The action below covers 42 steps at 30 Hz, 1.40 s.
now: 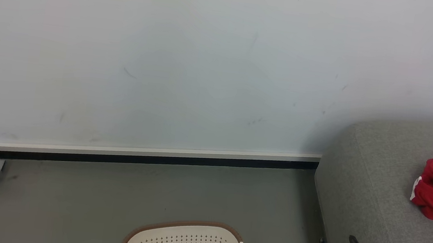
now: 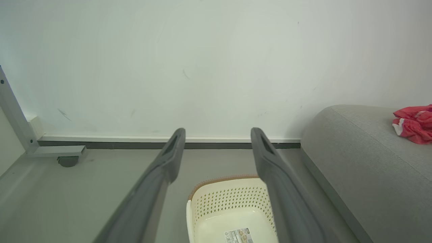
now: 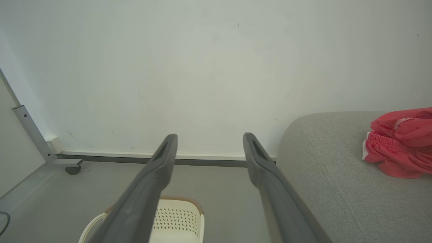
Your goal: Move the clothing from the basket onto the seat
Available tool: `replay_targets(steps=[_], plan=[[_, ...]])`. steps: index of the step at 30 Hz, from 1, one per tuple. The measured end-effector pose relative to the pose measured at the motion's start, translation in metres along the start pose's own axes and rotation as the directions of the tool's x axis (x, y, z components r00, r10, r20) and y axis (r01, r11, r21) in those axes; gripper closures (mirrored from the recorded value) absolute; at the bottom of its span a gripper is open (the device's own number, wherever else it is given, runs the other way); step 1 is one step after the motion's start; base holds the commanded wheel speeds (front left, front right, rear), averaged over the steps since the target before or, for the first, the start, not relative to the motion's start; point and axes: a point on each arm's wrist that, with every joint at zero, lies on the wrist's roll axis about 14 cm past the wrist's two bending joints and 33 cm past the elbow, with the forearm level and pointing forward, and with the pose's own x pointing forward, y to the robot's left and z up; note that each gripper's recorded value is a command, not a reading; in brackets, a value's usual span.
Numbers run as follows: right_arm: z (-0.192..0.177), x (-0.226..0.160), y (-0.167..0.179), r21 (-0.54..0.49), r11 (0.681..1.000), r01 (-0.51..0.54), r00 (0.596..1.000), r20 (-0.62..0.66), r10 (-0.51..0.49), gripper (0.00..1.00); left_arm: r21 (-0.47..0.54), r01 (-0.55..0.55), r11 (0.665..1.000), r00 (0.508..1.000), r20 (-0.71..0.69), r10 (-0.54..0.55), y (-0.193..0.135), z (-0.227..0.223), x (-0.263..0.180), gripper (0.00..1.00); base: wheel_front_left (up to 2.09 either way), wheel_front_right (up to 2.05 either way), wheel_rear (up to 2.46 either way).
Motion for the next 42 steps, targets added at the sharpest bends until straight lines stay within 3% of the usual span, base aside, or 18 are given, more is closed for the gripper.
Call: replay_targets(steps=[8, 9, 14, 23, 42], plan=[[-0.001, 0.0, -0.001, 0.002, 1.0, 0.004, 1.0, -0.003, -0.004, 0.0, -0.013, -0.02, 1.0, 0.999, 0.024, 0.021, 0.005, 0.007, 0.002, 0.0, 0.0, 0.0, 0.0], [-0.003, 0.0, -0.001, 0.004, 1.0, 0.005, 1.0, -0.008, -0.005, 1.0, -0.013, -0.02, 1.0, 1.0, 0.021, 0.021, 0.005, 0.007, 0.001, 1.0, 0.0, 0.0, 0.0], [-0.019, -0.008, -0.001, 0.043, 0.999, 0.022, 0.998, -0.06, -0.019, 1.0, -0.045, -0.028, 0.999, 0.999, -0.027, 0.027, 0.004, -0.007, -0.001, 1.0, 0.0, 0.0, 0.0], [-0.021, -0.008, -0.022, 0.214, 0.969, 0.121, 0.991, -0.08, -0.106, 1.0, -0.22, -0.074, 0.973, 0.996, -0.072, 0.059, 0.008, -0.018, 0.003, 1.0, 0.0, 0.0, 0.0], [-0.022, -0.005, -0.057, 0.504, 0.825, 0.257, 0.966, -0.109, -0.235, 1.0, -0.509, -0.122, 0.852, 0.99, -0.122, 0.069, 0.007, -0.028, 0.021, 1.0, 0.0, 0.0, 0.0]])
